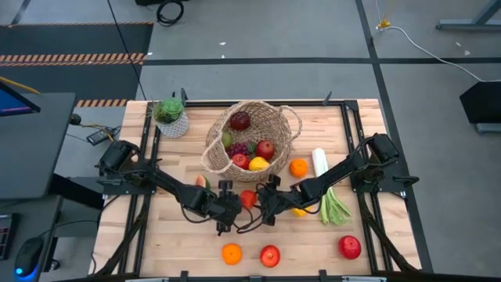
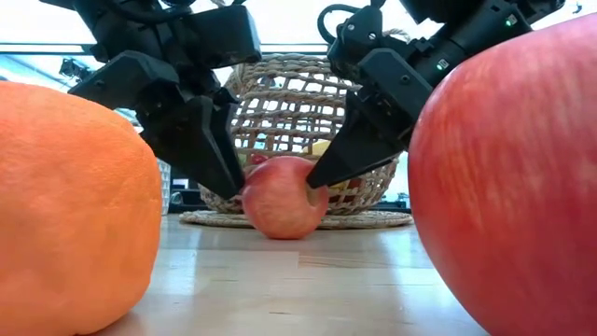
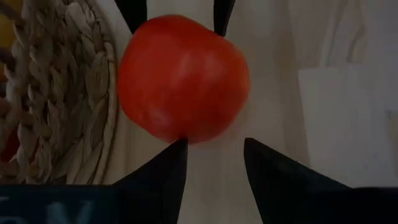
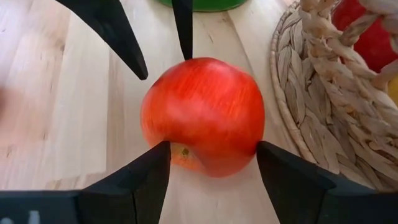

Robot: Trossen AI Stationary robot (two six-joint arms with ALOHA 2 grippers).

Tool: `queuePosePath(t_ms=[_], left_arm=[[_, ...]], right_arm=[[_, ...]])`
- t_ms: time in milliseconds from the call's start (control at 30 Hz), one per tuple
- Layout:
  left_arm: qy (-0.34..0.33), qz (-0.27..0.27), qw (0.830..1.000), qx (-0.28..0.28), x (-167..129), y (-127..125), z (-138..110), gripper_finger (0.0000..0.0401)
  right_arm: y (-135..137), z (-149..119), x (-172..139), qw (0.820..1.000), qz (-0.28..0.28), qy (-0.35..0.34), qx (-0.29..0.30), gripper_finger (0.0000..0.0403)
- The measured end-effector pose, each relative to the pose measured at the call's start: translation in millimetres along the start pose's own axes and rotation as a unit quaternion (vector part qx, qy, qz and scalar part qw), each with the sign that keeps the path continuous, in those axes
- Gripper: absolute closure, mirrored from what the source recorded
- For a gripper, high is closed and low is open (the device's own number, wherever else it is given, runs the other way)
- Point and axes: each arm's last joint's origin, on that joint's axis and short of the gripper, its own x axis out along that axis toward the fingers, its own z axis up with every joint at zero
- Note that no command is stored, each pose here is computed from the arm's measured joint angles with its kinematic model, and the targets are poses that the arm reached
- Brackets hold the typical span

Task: Build produce basket
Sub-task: Put the apple into the basket

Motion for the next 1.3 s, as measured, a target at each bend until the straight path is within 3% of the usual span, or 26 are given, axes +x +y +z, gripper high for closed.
queuePosePath(t_ms=[533, 700, 867, 1100, 1300], left_arm=[[-0.025, -0.02, 0.999, 0.016, 1.4, -7.6, 3.1, 0.024], [-0.123, 0.0, 0.992, -0.001, -5.5, -6.2, 26.8, 0.0256], [-0.164, 0.004, 0.986, 0.019, -10.5, -8.4, 41.8, 0.027], [-0.129, -0.003, 0.991, 0.043, -19.2, -13.5, 44.4, 0.0274], [-0.069, -0.011, 0.997, 0.035, -21.3, -22.4, 28.3, 0.0276]], right_arm=[[19.0, 3.6, -7.2, 0.998, 0.044, -0.045, -0.005, 0.0158], [31.1, 22.1, -12.6, 0.992, 0.085, -0.095, -0.014, 0.0159], [42.1, 37.5, -18.0, 0.988, 0.099, -0.111, -0.033, 0.0159], [54.3, 52.9, -47.2, 0.992, 0.075, 0.006, -0.102, 0.0159], [58.6, 57.6, -103.1, 0.984, 0.076, 0.157, -0.033, 0.0159]])
